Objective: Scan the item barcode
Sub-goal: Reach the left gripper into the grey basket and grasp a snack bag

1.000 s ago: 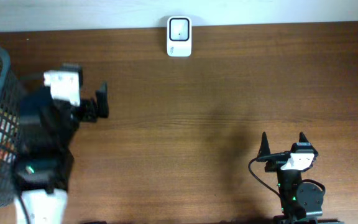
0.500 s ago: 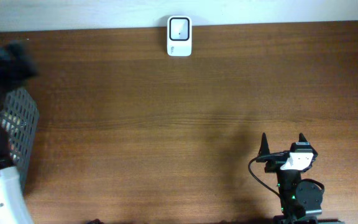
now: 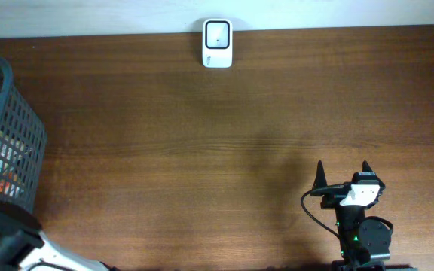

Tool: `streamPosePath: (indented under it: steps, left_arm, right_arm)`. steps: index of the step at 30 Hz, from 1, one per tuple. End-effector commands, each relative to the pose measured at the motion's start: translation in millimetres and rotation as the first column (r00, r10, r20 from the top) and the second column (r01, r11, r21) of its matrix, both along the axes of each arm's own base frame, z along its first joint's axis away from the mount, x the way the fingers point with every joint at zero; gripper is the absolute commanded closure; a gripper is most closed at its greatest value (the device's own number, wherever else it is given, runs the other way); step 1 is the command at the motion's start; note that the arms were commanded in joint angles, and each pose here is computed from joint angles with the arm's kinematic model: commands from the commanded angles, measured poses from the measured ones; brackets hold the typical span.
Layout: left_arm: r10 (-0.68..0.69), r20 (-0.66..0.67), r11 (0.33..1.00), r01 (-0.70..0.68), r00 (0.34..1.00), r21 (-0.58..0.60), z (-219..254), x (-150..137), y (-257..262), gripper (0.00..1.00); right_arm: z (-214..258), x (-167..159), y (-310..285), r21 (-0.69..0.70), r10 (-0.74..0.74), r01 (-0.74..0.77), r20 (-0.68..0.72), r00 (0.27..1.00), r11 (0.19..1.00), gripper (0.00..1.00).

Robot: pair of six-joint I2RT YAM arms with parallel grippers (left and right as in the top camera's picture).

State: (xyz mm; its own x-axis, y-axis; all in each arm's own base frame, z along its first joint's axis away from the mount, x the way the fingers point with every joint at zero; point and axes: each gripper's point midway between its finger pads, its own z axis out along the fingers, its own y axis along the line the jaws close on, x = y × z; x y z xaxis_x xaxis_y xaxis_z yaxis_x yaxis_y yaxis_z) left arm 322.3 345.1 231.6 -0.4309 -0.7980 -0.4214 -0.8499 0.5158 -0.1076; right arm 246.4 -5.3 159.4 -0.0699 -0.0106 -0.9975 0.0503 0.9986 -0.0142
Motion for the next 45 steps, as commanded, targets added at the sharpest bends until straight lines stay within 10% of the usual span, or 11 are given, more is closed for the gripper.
streamPosePath:
  steps: [1, 12, 14, 15, 20, 25, 31, 36, 40, 45]
  left_arm:
    - [-0.021, -0.112, 0.992, 0.007, 0.994, -0.127, -71.2, 6.2, 6.1, 0.12]
    - [-0.098, -0.283, 0.969, 0.027, 0.954, -0.244, -203.3, 29.3, 2.0, 0.14]
    - [-0.101, -0.295, 0.967, 0.024, 0.95, -0.252, -210.6, 27.9, 1.5, 0.68]
    - [-0.1, -0.292, 0.968, 0.025, 0.951, -0.249, -208.5, 28.7, 2.1, 0.79]
    - [-0.089, -0.255, 0.978, 0.035, 0.963, -0.207, -154.2, 36.4, 9.6, 0.86]
    - [-0.123, 0.007, 0.991, 0.123, 0.992, 0.048, 21.6, 44.7, 4.2, 0.85]
    - [-0.404, 0.306, 0.886, 0.285, 0.862, 0.366, 212.6, 37.4, -141.4, 0.83]
    - [-0.684, 0.143, 0.717, 0.623, 0.715, 0.313, 170.1, 98.4, -285.5, 0.81]
    - [-0.519, 0.14, 0.815, 0.438, 0.844, 0.379, 178.6, 94.8, -227.7, 0.33]
    - [-0.013, 0.138, 0.967, -0.023, 0.99, 0.254, 154.6, 2.0, -74.1, 0.25]
  right_arm:
    - [-3.5, -0.2, -0.7, -0.005, -0.006, 0.006, -0.009, 1.0, 1.0, 0.01]
    - [-3.4, -0.2, -0.7, -0.005, -0.006, 0.006, -0.009, 1.0, 1.0, 0.01]
    - [-3.4, -0.2, -0.7, -0.005, -0.006, 0.006, -0.009, 1.0, 1.0, 0.01]
    - [-3.4, -0.2, -0.7, -0.005, -0.006, 0.006, -0.009, 1.0, 1.0, 0.01]
    - [-3.4, -0.2, -0.7, -0.005, -0.006, 0.006, -0.009, 1.0, 1.0, 0.01]
    - [-3.4, -0.2, -0.7, -0.005, -0.006, 0.006, -0.009, 1.0, 1.0, 0.01]
    - [-3.4, -0.2, -0.7, -0.005, -0.006, 0.006, -0.009, 1.0, 1.0, 0.01]
    - [-3.4, -0.2, -0.7, -0.005, -0.006, 0.006, -0.009, 1.0, 1.0, 0.01]
    - [-3.4, -0.2, -0.7, -0.005, -0.006, 0.006, -0.009, 1.0, 1.0, 0.01]
    - [-3.4, -0.2, -0.7, -0.005, -0.006, 0.006, -0.009, 1.0, 1.0, 0.01]
